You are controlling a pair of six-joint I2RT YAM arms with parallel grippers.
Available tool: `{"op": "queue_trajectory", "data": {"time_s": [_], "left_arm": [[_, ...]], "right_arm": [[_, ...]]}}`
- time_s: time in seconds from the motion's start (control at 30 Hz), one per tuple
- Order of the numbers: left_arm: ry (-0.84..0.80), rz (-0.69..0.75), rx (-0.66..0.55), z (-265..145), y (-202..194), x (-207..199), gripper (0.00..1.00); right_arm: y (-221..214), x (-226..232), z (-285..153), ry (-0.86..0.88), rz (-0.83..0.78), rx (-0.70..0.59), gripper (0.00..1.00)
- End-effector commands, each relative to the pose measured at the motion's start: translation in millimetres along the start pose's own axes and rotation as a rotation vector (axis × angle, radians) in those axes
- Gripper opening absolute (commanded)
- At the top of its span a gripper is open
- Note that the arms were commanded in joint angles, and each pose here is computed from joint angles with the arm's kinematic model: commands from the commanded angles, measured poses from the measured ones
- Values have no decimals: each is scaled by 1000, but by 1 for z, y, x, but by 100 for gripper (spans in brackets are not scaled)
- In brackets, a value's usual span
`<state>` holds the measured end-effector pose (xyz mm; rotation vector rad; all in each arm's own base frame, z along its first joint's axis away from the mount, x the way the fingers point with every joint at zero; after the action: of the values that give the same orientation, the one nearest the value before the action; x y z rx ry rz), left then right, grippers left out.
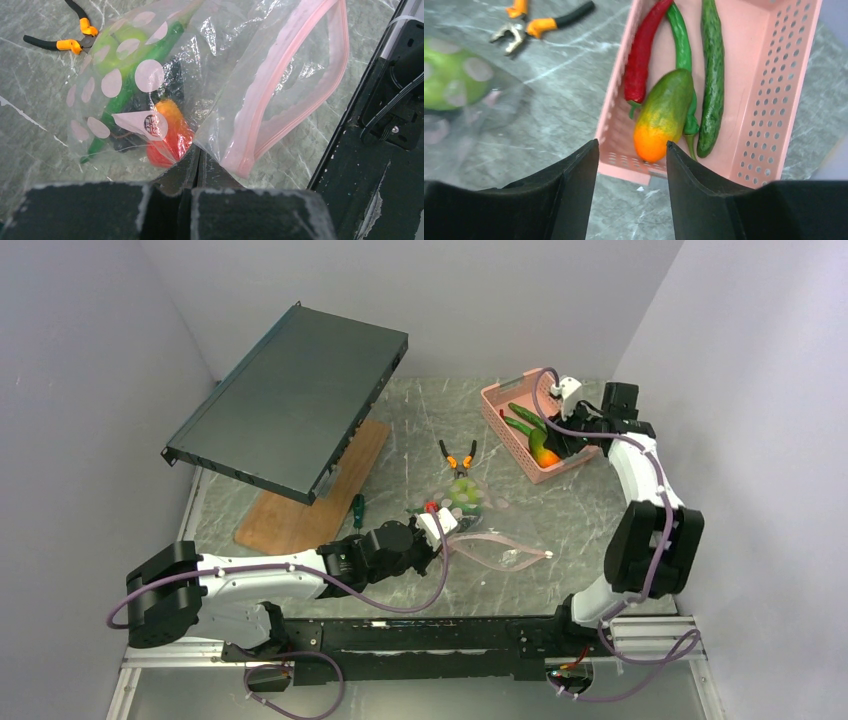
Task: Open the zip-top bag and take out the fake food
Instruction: Place the fake vegetable in the bin, then pick up the fake vegetable from the zipper food storage bag.
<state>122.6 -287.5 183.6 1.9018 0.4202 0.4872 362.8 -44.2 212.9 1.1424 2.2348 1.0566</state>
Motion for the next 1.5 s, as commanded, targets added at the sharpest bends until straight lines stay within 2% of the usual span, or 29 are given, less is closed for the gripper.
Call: {"op": "queue_trajectory", "data": {"time_s": [0.0,0.2,0.47,0.6,0.8,1.13,1.2,1.33,1.47], "left_arm": [[-19,-30,-56,-2,9,-1,0],[-30,-34,-55,0,10,-3,0],[-47,-45,-60,4,13,-5,0],[-50,-54,-61,5,16,-6,0],[-38,-75,-57,7,20,-6,0],[-40,-103,-74,10,36,-7,0],[-46,-105,-84,11,40,-7,0],[-62,-106,-96,11,45,-8,0],[-78,-109,-103,11,45,-10,0]], "right_arm": [[15,32,-32,105,-57,-100,53],[15,80,-72,264,-156,-176,53],[-4,152,-120,504,-337,-287,49],[-19,186,-140,597,-372,-335,47],[-41,221,-155,647,-425,-393,42],[-66,248,-156,748,-389,-365,34],[-73,246,-150,745,-391,-337,28],[-66,229,-137,643,-358,-300,19],[-53,208,-124,500,-287,-285,17]]}}
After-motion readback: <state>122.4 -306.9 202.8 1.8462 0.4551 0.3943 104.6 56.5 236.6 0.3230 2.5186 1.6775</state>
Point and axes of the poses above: each gripper's point midway between its finger pads, its own z axis out along the fingers, its own x axis along the line the jaws close on, y = z × x, the point moved 9 cm from there along -z, back along the fingers, and after that the axes turned 8 degrees about z, right-handed, at the moved point
